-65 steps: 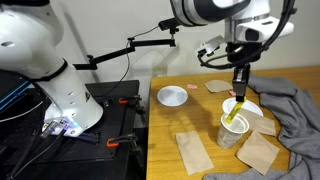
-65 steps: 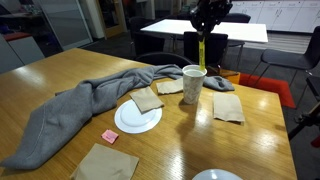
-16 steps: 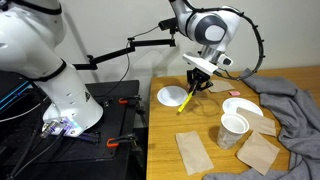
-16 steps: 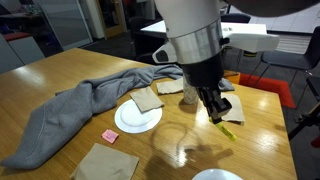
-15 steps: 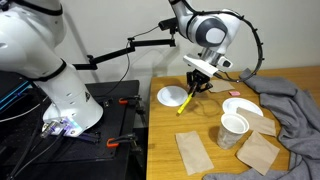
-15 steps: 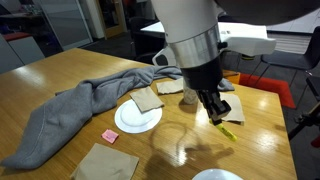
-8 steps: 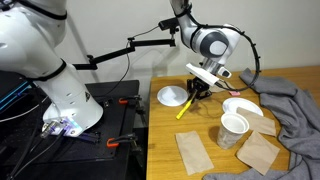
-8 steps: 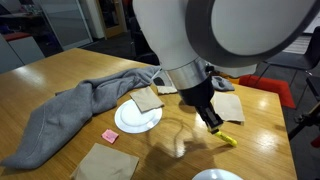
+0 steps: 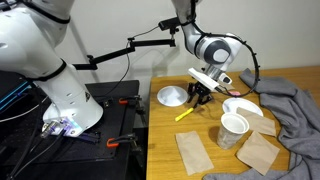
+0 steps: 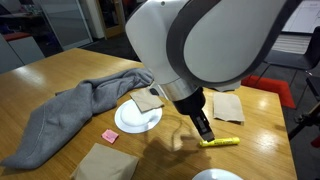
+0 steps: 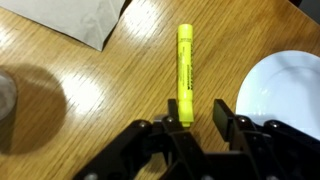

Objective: Put the yellow sharpie on the table

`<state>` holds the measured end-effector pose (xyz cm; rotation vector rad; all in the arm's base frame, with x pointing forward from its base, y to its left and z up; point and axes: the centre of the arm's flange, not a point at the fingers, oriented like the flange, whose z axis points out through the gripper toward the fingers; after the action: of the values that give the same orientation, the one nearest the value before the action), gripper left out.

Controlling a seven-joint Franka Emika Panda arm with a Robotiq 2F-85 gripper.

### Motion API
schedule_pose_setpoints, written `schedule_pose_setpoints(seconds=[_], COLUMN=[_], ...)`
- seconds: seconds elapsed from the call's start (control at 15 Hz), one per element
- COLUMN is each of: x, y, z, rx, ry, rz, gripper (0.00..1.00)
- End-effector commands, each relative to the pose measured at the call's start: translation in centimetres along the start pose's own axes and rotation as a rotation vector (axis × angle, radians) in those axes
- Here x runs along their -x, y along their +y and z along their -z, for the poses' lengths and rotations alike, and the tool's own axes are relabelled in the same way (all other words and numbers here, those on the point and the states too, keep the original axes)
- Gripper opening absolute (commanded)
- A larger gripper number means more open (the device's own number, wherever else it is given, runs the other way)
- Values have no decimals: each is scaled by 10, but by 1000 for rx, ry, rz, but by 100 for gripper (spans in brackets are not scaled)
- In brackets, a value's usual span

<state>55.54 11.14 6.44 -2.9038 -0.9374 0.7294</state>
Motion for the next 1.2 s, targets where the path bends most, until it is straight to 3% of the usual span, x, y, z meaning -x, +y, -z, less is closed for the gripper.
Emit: schedule_pose_setpoints(seconds=[0.0,0.2,0.27,1.13], x=[-7,0,3,95], y=[-2,-7,-9,-55], z=[25,55,64,226], rx=[-13,-22,-21,32], ry=[36,114,133,391], rz=[-130,-251,-281,-642], gripper=[73,97,100,100])
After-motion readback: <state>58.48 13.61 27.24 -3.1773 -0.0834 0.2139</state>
